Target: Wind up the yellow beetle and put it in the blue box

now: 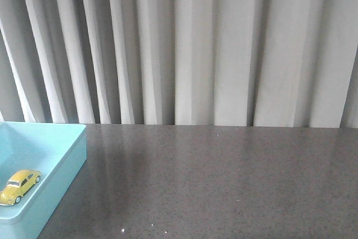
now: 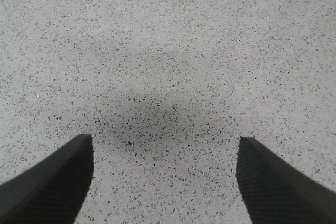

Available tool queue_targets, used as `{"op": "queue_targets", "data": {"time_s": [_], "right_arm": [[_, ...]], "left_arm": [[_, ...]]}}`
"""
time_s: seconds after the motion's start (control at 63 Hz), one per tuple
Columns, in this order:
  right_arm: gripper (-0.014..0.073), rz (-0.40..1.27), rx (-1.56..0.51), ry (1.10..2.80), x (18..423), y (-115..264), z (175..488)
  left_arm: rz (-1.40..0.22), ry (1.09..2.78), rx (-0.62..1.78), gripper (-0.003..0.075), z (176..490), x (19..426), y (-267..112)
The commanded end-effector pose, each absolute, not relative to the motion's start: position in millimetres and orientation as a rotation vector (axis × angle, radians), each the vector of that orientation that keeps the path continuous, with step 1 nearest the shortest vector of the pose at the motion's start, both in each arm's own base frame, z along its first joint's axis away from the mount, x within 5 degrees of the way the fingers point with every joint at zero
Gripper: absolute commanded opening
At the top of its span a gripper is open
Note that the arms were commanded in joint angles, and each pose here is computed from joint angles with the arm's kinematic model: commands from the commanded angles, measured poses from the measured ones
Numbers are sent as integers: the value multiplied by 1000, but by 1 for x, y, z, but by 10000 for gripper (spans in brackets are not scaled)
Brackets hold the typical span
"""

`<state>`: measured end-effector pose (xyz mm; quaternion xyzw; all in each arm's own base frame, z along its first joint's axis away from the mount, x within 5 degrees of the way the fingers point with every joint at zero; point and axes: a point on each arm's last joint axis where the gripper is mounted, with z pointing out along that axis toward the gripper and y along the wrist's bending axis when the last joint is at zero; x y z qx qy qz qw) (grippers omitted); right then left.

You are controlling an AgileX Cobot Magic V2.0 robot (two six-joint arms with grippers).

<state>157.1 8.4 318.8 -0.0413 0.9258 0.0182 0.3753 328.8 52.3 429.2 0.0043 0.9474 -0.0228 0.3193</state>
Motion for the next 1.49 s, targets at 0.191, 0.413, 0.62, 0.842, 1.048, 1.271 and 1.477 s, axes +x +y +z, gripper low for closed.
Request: {"op": "queue_targets", "data": {"time_s": [0.191,0.413,0.62,0.842,1.048,1.271,1.477], "right_arm": [[545,39,-105,2286,159,8,331],[545,39,-105,2286,159,8,331],[545,39,-105,2286,159,8,331],[545,39,-105,2286,159,8,331],[545,41,-105,2287,159,8,331],[536,41,-105,2287,159,8,331],[401,41,-105,2288,159,8,331]], "left_arm": [[-185,2298,-8,499,427,257,26],[-295,2306,210,499,389,207,-15],[-328,2263,554,496,359,169,-54],[-249,2255,579,496,343,143,-53],[-107,2248,272,492,323,144,-32],[-122,2182,210,471,305,151,-33],[-159,2151,188,352,304,152,-34]]}}
